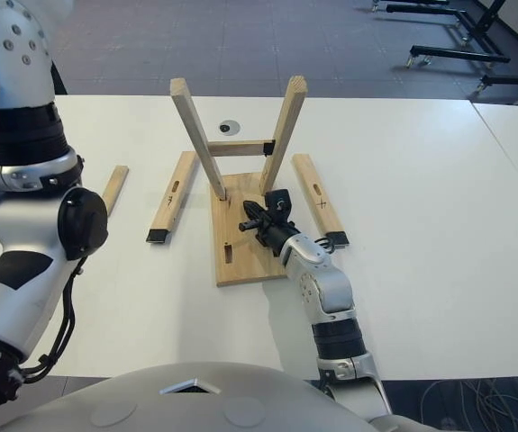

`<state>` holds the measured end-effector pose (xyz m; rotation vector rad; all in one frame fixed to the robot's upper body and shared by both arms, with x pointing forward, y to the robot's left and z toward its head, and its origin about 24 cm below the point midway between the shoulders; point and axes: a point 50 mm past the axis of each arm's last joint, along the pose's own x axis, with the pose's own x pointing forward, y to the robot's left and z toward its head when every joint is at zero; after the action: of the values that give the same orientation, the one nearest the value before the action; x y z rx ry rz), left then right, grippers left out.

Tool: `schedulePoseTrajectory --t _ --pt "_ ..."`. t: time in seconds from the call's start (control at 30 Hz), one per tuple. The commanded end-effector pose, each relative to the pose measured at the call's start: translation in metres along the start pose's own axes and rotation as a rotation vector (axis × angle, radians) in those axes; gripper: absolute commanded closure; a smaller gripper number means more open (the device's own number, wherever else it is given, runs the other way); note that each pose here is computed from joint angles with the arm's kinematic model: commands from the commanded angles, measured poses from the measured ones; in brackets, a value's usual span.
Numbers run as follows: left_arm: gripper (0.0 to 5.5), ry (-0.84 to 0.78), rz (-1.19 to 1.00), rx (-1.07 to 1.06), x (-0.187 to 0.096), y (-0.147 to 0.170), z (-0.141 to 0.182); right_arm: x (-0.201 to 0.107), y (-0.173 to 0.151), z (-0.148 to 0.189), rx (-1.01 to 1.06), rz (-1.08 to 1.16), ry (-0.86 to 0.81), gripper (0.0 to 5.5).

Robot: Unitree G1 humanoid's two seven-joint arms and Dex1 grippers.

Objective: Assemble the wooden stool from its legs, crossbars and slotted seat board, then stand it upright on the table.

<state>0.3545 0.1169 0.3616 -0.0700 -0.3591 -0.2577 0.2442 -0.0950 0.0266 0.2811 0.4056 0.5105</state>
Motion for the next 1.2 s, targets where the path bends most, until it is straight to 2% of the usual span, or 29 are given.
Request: schedulePoseTrajectory --t 0.03,0.17,0.37,0.43,0.5,0.63,0.87,0.97,1.03,1.2 --pt "0.13 0.076 0.006 -0.046 0.004 -0.002 -0.021 -0.007 -0.009 -0.028 0.037 -0.061 0.121 5.5" --pt "0.13 0.245 0.003 -0.17 -0.003 -0.003 -0.081 -0.008 -0.008 -0.03 0.047 -0.062 0.125 5.5" --pt "0.13 0.45 0.0 -0.207 -0.026 -0.009 -0.169 -0.01 -0.007 -0.032 0.048 -0.054 0.139 5.5" --pt "0.13 0.475 0.008 -0.19 -0.031 -0.01 -0.181 -0.01 -0.007 -0.033 0.049 -0.055 0.142 5.5" --pt "0.13 0.435 0.019 -0.18 -0.026 -0.004 -0.167 -0.009 -0.007 -0.032 0.049 -0.055 0.141 5.5" --pt "0.13 0.298 0.01 -0.142 -0.008 0.002 -0.118 -0.008 -0.006 -0.032 0.055 -0.06 0.132 5.5" --pt "0.13 0.135 0.033 -0.12 0.0 0.014 -0.049 -0.005 -0.007 -0.031 0.056 -0.065 0.124 5.5" --pt "0.13 0.097 0.044 -0.11 -0.001 0.013 -0.031 -0.005 -0.007 -0.03 0.055 -0.066 0.122 5.5" --pt "0.13 0.109 0.04 -0.112 -0.004 0.008 -0.036 -0.005 -0.007 -0.031 0.055 -0.065 0.122 5.5" --pt "0.13 0.305 0.001 -0.188 -0.024 -0.02 -0.113 -0.006 -0.006 -0.033 0.057 -0.063 0.129 5.5"
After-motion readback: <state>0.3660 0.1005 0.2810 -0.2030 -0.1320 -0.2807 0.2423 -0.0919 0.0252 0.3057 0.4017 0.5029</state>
